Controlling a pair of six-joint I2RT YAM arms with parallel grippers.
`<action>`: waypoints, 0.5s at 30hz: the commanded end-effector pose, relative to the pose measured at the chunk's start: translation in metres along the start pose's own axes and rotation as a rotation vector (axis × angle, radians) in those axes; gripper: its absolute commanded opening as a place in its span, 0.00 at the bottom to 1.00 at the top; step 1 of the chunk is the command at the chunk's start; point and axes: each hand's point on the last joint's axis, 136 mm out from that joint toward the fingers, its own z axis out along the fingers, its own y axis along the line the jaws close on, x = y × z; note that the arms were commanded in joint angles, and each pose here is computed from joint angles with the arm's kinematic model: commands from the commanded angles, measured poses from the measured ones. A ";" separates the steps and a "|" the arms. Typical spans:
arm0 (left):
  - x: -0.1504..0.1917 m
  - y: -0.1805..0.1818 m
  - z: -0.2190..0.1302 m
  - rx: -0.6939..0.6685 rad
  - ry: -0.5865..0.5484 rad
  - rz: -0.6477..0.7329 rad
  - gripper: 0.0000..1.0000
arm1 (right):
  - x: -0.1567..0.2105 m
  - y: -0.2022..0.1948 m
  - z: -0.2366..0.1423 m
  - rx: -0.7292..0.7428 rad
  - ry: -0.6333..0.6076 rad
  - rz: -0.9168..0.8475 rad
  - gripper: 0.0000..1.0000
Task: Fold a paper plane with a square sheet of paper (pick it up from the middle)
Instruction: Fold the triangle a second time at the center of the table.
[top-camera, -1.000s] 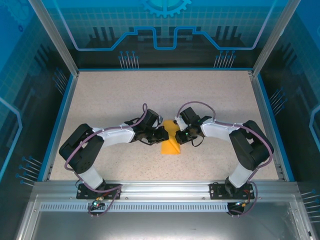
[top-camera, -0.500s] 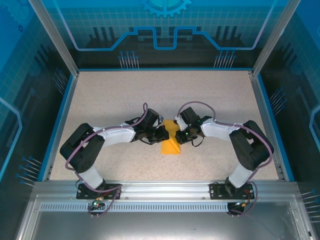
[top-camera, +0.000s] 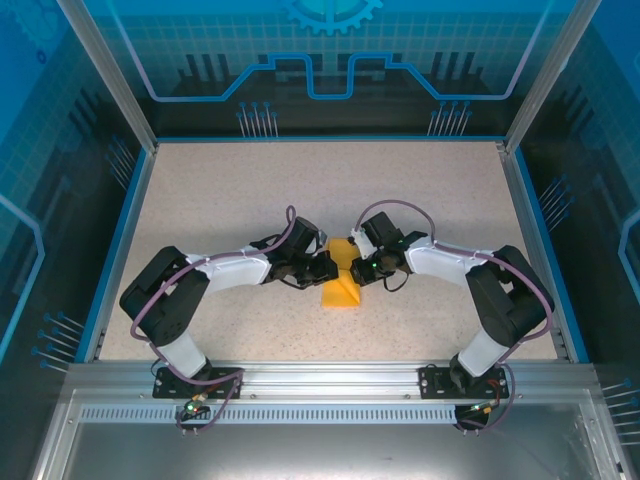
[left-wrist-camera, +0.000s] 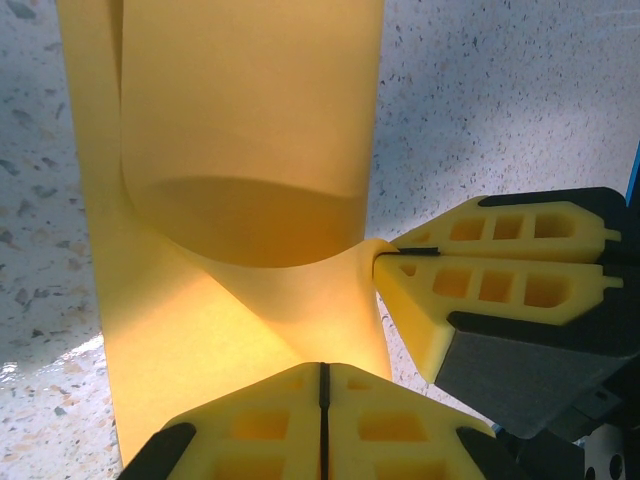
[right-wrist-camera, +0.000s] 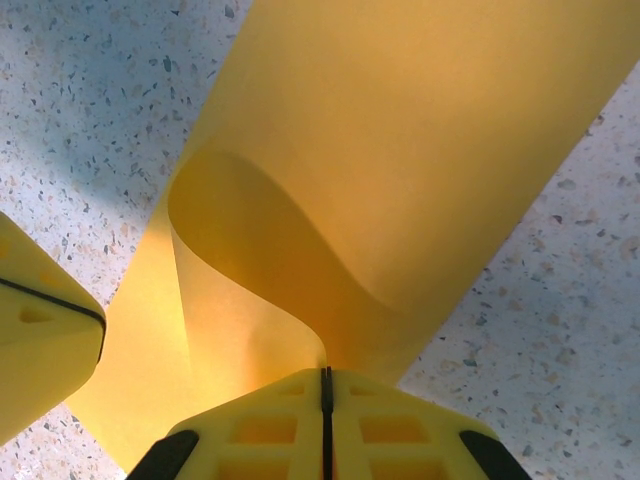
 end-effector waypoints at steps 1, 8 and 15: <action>0.003 -0.009 0.001 0.014 0.028 0.015 0.09 | 0.006 -0.008 0.001 0.011 0.027 0.042 0.08; 0.003 -0.011 0.001 0.015 0.028 0.016 0.08 | 0.014 -0.010 0.005 0.017 0.060 0.053 0.08; 0.003 -0.011 0.001 0.013 0.029 0.018 0.08 | 0.019 -0.007 0.002 0.001 0.056 0.053 0.08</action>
